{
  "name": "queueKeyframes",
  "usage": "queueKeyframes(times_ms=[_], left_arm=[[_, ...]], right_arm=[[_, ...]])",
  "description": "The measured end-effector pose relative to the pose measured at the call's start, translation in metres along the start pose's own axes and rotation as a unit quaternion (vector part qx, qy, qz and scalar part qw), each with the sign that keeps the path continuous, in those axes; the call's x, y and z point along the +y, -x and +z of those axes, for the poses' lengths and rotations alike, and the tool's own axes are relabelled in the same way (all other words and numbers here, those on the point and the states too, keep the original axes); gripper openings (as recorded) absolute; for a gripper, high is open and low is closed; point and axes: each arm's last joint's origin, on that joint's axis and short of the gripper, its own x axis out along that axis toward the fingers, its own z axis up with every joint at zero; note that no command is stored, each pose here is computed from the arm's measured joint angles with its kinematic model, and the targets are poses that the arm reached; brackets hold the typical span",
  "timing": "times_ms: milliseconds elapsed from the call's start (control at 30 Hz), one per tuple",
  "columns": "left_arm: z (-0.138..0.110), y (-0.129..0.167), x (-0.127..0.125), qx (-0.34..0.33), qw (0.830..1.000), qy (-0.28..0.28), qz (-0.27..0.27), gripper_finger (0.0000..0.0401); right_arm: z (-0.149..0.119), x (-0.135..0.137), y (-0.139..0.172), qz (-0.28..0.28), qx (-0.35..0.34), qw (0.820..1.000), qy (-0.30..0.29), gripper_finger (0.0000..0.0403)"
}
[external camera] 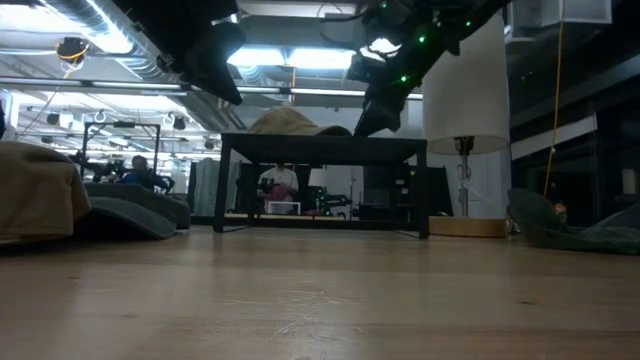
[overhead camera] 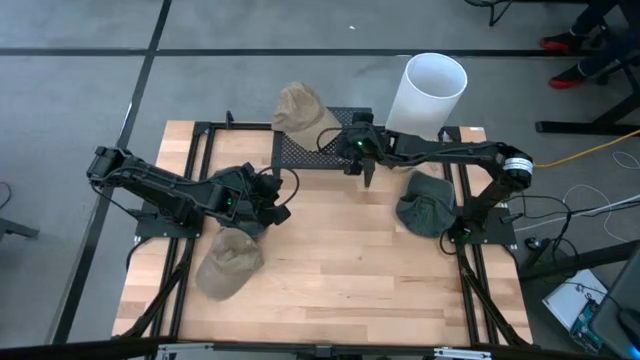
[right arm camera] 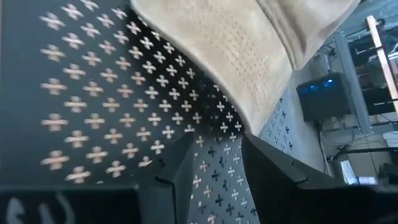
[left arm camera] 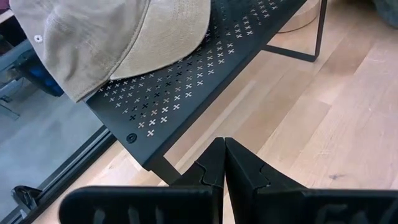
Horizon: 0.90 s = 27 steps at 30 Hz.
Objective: Pick & Place hat
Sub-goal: Put the right brown cap on the shelf
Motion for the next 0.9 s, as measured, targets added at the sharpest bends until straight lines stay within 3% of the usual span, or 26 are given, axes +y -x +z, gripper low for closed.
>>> queueKeyframes(times_ms=[233, 567, 900], left_arm=[[0.0, 0.0, 0.0, -0.001, 1.0, 0.0, 0.002, 0.0006], [0.0, 0.0, 0.0, 0.001, 1.0, 0.0, -0.001, 0.0006], [0.0, 0.0, 0.0, 0.001, 1.0, 0.0, -0.001, 0.0006]], right_arm=[[0.007, -0.006, -0.005, -0.045, -0.026, 0.998, -0.019, 0.0134], [0.005, 0.004, -0.018, -0.024, -0.017, 1.0, 0.004, 0.0134], [0.012, 0.003, -0.025, -0.063, -0.042, 0.997, -0.01, 0.0134]])
